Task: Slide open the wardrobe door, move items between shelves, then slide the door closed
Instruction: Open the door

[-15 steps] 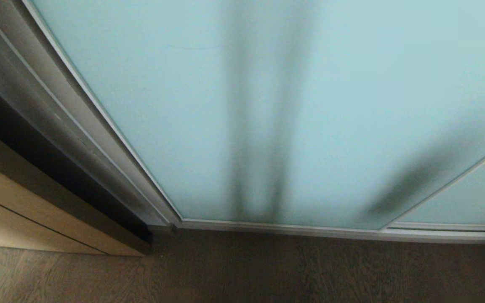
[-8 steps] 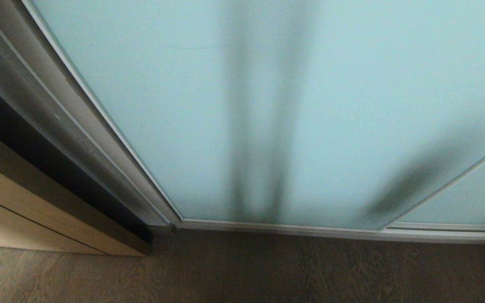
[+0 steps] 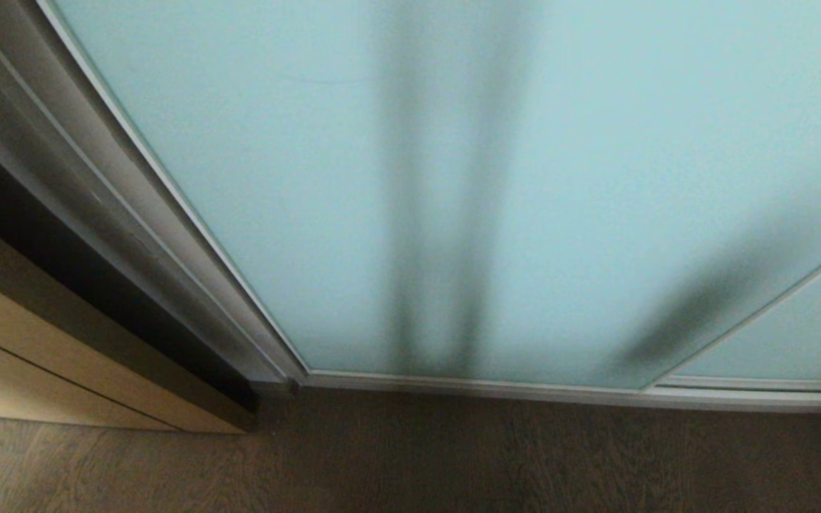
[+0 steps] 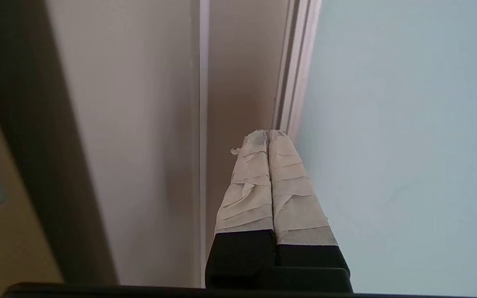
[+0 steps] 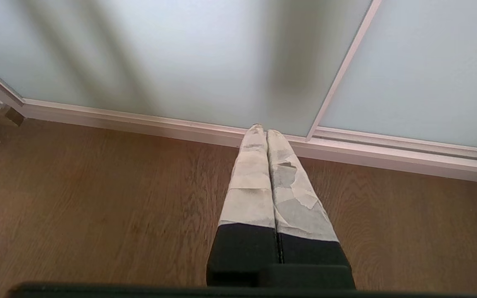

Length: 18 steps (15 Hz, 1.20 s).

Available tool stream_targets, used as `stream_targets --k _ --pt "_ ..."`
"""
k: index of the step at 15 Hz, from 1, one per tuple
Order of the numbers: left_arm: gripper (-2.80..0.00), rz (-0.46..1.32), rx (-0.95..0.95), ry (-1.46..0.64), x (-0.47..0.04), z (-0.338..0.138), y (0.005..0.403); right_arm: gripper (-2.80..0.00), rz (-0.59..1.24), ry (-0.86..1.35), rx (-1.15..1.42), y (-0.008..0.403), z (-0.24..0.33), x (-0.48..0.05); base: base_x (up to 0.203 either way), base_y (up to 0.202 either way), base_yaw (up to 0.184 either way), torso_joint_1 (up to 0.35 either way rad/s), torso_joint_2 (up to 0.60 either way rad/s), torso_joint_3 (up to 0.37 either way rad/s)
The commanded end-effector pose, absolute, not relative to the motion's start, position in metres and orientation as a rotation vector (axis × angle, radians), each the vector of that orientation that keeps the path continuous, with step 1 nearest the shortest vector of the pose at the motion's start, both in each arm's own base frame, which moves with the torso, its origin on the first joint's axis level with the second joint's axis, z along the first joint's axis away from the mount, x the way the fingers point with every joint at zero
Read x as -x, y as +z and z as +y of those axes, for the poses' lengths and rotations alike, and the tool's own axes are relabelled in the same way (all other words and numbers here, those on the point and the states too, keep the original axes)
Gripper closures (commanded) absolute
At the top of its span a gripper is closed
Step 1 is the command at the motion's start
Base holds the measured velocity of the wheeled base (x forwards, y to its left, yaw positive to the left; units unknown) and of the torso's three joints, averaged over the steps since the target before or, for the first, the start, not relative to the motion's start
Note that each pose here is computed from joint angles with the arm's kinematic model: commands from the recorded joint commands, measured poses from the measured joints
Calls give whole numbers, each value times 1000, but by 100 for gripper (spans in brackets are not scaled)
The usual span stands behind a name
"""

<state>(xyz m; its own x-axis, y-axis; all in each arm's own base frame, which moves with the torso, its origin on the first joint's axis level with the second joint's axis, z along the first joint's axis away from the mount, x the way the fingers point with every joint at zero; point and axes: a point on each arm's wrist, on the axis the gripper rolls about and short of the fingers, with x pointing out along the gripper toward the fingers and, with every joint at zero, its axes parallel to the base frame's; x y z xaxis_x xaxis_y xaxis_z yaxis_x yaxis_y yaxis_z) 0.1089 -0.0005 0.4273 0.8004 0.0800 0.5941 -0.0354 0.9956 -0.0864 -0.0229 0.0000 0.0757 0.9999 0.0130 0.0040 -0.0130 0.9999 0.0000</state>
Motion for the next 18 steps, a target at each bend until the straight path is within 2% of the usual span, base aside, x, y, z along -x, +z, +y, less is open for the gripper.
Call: stream_targets --k 1,18 --pt "0 -630 75 60 -123 -1 429 0 -5 14 0 76 0 23 0 0 0 0 0 0" --pt "0 -623 84 29 -159 -4 440 0 -5 14 0 76 0 23 0 0 0 0 0 0"
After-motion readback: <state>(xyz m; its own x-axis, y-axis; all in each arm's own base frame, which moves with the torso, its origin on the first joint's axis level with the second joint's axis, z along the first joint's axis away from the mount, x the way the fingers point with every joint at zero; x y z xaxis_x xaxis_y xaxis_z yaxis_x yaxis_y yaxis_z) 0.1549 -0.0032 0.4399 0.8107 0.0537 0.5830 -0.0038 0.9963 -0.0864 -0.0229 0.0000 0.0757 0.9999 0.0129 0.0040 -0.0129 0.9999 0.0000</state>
